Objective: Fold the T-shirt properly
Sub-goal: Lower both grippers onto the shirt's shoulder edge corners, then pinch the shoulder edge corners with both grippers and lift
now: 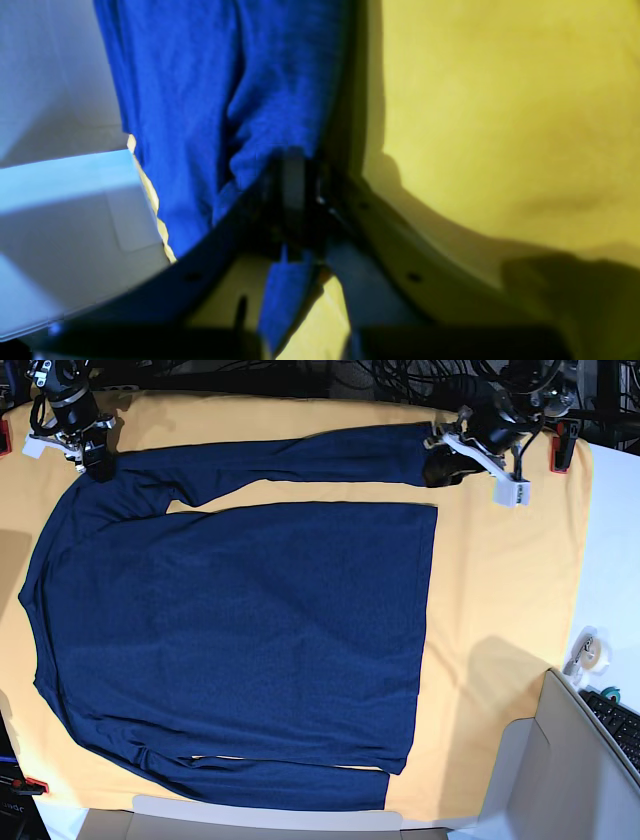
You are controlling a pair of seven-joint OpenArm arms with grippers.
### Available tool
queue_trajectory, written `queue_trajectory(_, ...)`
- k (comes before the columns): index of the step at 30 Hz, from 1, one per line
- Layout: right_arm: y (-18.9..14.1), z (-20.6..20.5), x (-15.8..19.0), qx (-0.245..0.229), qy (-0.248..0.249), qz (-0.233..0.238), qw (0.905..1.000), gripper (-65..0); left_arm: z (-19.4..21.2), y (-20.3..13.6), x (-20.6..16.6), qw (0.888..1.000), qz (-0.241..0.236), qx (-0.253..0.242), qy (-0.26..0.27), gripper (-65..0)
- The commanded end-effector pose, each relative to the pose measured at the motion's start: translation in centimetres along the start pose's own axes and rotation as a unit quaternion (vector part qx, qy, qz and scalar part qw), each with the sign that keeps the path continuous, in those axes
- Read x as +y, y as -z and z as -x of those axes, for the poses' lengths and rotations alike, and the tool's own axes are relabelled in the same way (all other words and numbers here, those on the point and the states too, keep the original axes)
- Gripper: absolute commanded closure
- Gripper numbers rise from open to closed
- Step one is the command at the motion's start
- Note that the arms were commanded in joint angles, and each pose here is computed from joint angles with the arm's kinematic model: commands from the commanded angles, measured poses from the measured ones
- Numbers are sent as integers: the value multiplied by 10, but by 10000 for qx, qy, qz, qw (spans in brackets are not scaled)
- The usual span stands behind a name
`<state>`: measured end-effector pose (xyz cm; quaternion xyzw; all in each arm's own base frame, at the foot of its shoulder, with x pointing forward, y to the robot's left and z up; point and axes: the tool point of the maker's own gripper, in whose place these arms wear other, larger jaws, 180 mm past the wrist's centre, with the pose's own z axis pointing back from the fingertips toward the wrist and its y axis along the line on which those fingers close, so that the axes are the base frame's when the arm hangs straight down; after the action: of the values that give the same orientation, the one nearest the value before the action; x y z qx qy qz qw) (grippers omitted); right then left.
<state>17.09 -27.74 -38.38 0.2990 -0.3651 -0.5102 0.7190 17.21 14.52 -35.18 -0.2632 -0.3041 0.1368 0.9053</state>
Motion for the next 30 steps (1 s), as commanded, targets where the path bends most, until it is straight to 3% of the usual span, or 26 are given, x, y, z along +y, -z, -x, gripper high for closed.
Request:
queue_trajectory(1, -2, -6, 8, -54, -82, -129, 9999, 0, -6, -5, 0, 9999, 85, 9, -85, -154)
queue_trajectory(9, -2, -6, 8, -54, -82, -129, 9999, 0, 3, 0, 31, 9950, 59, 388, -916, -168)
queue_trajectory(13, -2, -7, 8, -54, -90, -128, 9999, 0, 25, 7, 49, 9894, -82, 813, -1203, -168)
queue_trajectory(25, -2, -7, 9, -56, -100, -140, 9998, 0, 50, 15, 35, 9871, 244, 1167, -1072, -169)
queue_trajectory(30, -2, -2, 10, 18, -115, -138, 9998, 0, 67, 19, 48, 9824, 85, 1400, -1235, -178)
